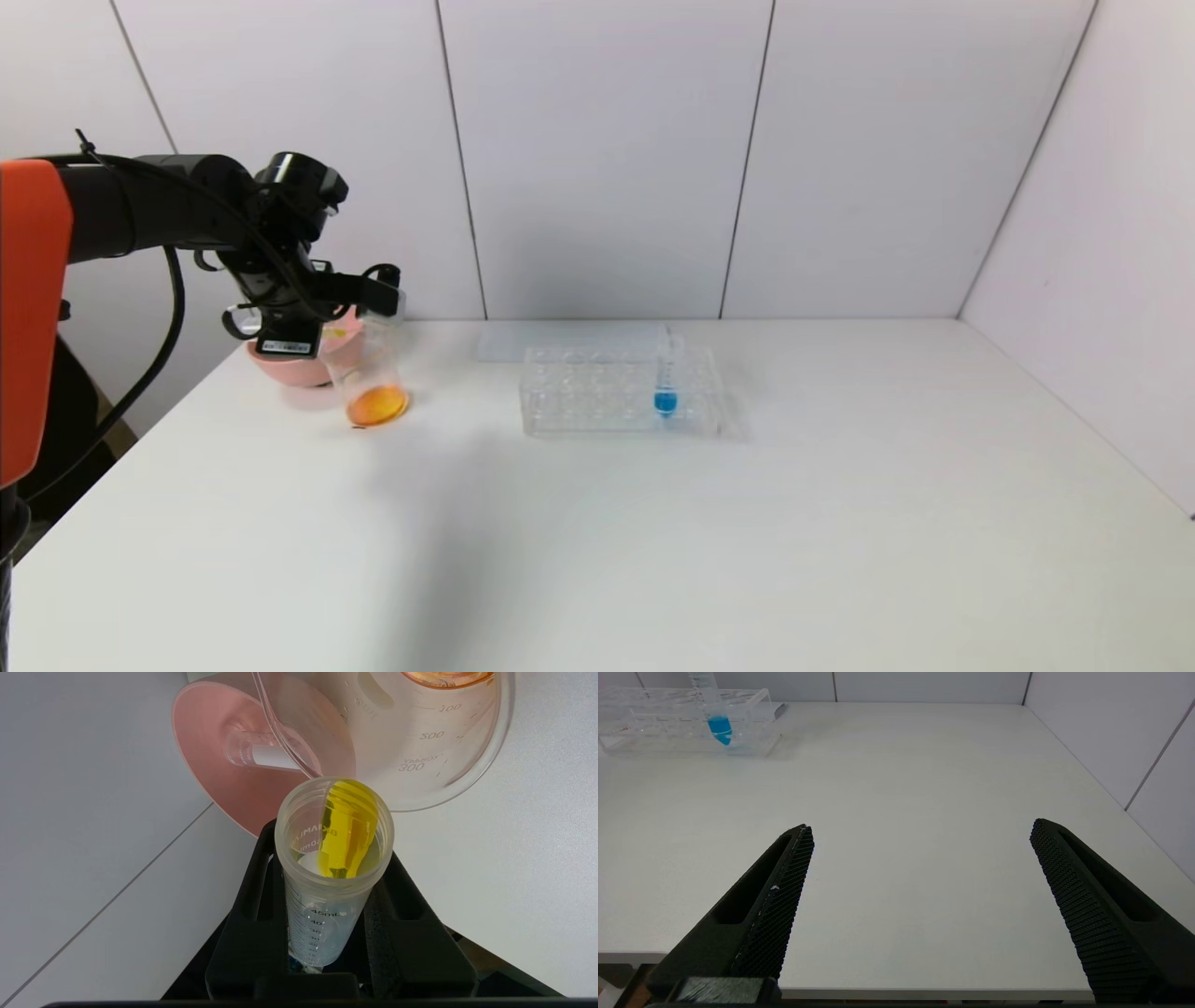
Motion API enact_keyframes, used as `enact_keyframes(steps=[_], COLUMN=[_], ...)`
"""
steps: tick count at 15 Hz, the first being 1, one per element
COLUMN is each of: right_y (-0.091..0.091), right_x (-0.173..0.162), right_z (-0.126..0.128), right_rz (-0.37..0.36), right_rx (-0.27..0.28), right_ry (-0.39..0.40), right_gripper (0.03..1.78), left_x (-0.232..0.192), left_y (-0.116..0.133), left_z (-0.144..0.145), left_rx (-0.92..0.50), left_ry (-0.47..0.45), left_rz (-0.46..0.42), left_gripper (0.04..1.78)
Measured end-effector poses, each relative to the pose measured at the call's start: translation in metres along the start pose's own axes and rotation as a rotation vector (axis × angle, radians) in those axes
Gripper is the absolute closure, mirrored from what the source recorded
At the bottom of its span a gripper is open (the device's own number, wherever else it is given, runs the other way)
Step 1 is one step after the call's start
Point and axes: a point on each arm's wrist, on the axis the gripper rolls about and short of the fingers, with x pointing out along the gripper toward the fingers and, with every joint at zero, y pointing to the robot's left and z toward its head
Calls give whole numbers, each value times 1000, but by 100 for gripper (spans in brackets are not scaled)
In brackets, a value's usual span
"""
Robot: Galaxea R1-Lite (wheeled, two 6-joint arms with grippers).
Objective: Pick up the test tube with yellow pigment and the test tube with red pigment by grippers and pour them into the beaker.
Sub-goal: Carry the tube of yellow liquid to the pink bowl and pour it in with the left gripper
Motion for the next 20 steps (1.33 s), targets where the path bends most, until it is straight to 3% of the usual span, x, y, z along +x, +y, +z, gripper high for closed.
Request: enact_keyframes(steps=[20], right_y=[0], right_x=[0], right_z=[0], right_rz=[0], right_rx=[0], right_ry=[0], right_gripper=[11], left_x=[2], left_y=[-1], left_z=[7], left_rx=[19], left_ry=[45], left_rz=[12], left_gripper=[135])
